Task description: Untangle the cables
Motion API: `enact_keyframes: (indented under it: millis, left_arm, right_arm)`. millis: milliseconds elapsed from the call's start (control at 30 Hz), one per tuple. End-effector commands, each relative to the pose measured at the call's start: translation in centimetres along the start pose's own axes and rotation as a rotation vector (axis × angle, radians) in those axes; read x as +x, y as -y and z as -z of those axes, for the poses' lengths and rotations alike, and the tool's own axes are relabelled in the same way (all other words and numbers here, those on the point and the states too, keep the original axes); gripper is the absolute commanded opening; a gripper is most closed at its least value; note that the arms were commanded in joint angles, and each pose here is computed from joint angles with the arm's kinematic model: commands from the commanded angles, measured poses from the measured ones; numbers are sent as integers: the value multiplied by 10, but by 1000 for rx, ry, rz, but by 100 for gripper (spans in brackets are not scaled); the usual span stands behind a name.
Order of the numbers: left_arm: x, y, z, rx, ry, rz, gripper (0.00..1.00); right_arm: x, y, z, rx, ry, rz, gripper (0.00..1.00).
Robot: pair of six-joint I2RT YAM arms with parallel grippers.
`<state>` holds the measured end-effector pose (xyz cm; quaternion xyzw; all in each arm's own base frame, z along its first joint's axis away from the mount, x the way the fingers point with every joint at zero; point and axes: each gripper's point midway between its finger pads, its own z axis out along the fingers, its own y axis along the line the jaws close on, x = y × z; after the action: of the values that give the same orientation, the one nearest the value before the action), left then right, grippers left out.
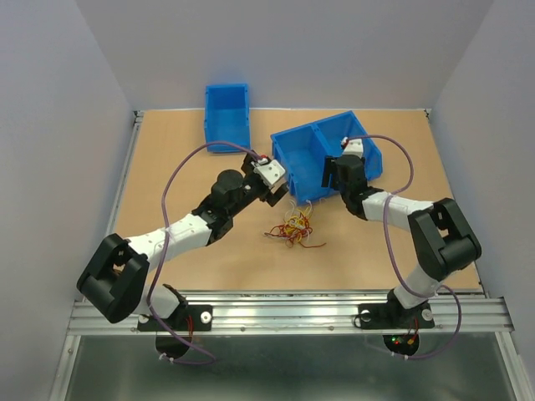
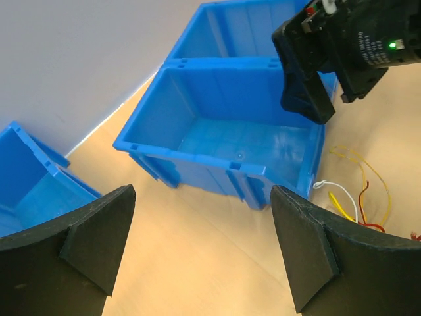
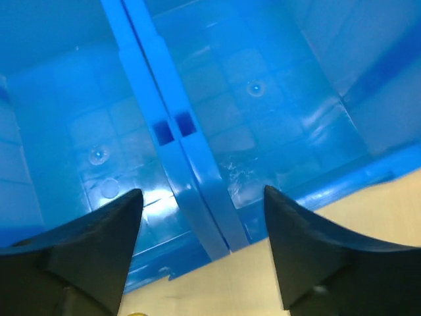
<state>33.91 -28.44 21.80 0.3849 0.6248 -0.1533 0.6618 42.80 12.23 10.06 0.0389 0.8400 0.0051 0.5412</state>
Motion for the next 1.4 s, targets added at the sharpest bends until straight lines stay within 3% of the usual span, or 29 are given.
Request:
enact_keyframes:
  millis: [0, 67, 133, 233, 400, 467, 500, 533, 600, 633, 900, 1067, 1367]
  left_arm:
    - [-35, -7, -5, -13, 86, -29, 95]
    - [-36, -8, -5, -17, 87, -29, 95]
    - [-36, -8, -5, -16, 86, -30, 95]
    - [-36, -7, -5, -15, 86, -34, 95]
    - [-34, -7, -6, -16, 80, -41, 95]
    - [-34, -6, -7, -18, 79, -42, 95]
    - [-34, -6, -7, -17, 78, -42, 95]
    - [-34, -5, -6, -15, 77, -43, 95]
    - [-34, -5, -6, -14, 77, -50, 95]
    - [-34, -4, -6, -11, 77, -51, 95]
    - [-21, 31, -5, 106, 31, -157, 98]
    - [9, 80, 4, 306, -46, -309, 98]
    - [47, 139, 18, 626, -166, -369, 95]
  right_arm:
    - [-47, -23, -14, -52, 99, -28, 62]
    - [-44, -26, -25, -45, 95, -37, 54]
    - [-48, -31, -33, -42, 103, -59, 34]
    - [-72, -42, -47, -49, 157, -95, 29]
    - [-91, -51, -73, -32, 204, -101, 28]
    - [-91, -50, -83, -5, 209, -102, 35]
    - [-93, -50, -84, 1, 214, -100, 44]
    - [-100, -52, -82, -6, 228, -96, 64]
    - [-96, -50, -75, -20, 221, -94, 80]
    - [-98, -50, -70, -33, 227, -95, 82]
    - [-132, -39, 22, -169, 327, -112, 91]
    - [-127, 1, 64, -65, 349, -155, 95]
    - [-105, 31, 108, -33, 328, -162, 95]
